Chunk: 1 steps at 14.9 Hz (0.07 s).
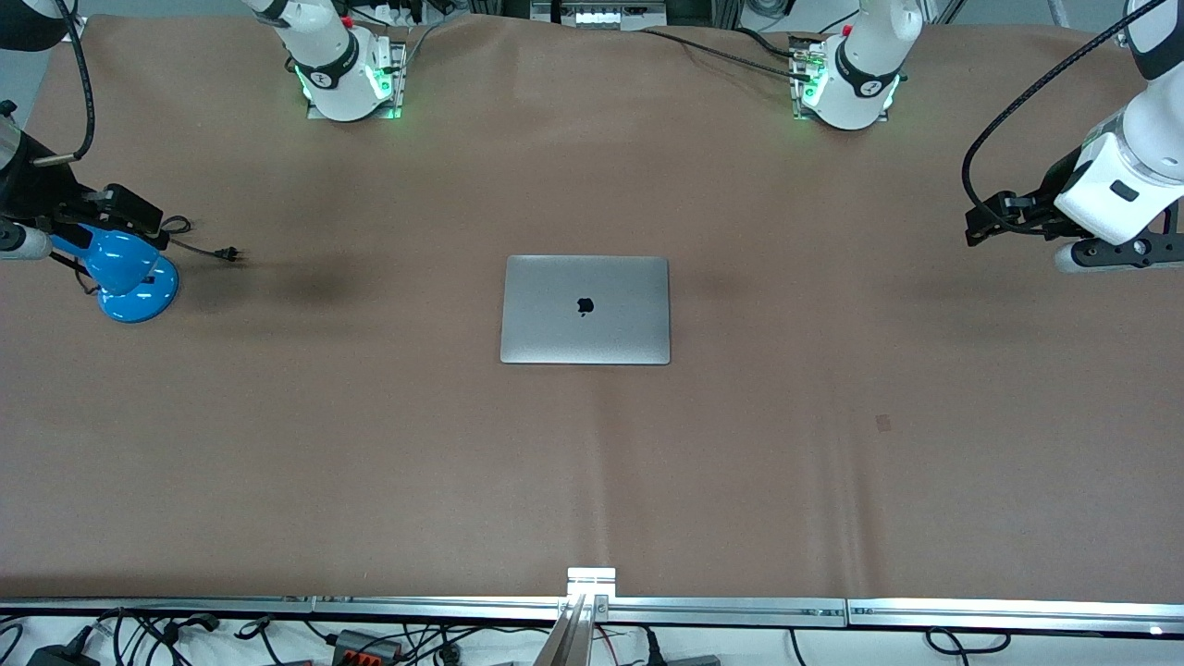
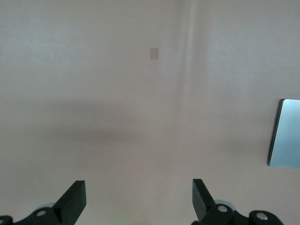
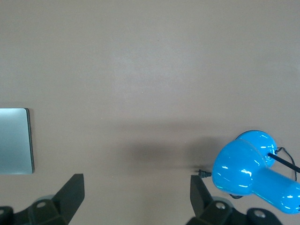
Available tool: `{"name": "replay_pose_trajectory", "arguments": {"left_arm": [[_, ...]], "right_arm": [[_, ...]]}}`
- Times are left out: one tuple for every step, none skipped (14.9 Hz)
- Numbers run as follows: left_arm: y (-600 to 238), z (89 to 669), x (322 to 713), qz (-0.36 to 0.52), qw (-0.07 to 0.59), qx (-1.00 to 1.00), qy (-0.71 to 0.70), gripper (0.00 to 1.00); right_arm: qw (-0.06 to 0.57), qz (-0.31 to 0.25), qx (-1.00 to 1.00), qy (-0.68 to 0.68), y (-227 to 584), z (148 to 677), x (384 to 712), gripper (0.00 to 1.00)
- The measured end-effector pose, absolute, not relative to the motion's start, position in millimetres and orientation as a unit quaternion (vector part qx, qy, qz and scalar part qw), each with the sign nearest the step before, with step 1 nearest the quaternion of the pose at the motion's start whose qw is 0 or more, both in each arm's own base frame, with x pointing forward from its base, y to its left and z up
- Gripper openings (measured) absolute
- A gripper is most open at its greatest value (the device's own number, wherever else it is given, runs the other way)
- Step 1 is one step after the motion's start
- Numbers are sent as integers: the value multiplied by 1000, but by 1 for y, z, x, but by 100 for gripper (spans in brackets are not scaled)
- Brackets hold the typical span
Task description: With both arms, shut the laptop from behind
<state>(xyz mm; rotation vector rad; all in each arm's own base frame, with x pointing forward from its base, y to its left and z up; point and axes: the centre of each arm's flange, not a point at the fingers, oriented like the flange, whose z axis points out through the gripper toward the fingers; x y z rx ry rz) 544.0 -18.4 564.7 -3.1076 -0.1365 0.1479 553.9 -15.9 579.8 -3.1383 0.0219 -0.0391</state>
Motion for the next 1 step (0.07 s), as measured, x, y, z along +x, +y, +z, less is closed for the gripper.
{"name": "replay_pose_trajectory", "arguments": {"left_arm": [[-16,564,544,48,14,-998,-46,100]], "right_arm": [[1,-12,-1000,7,-16,580,554,100]]}}
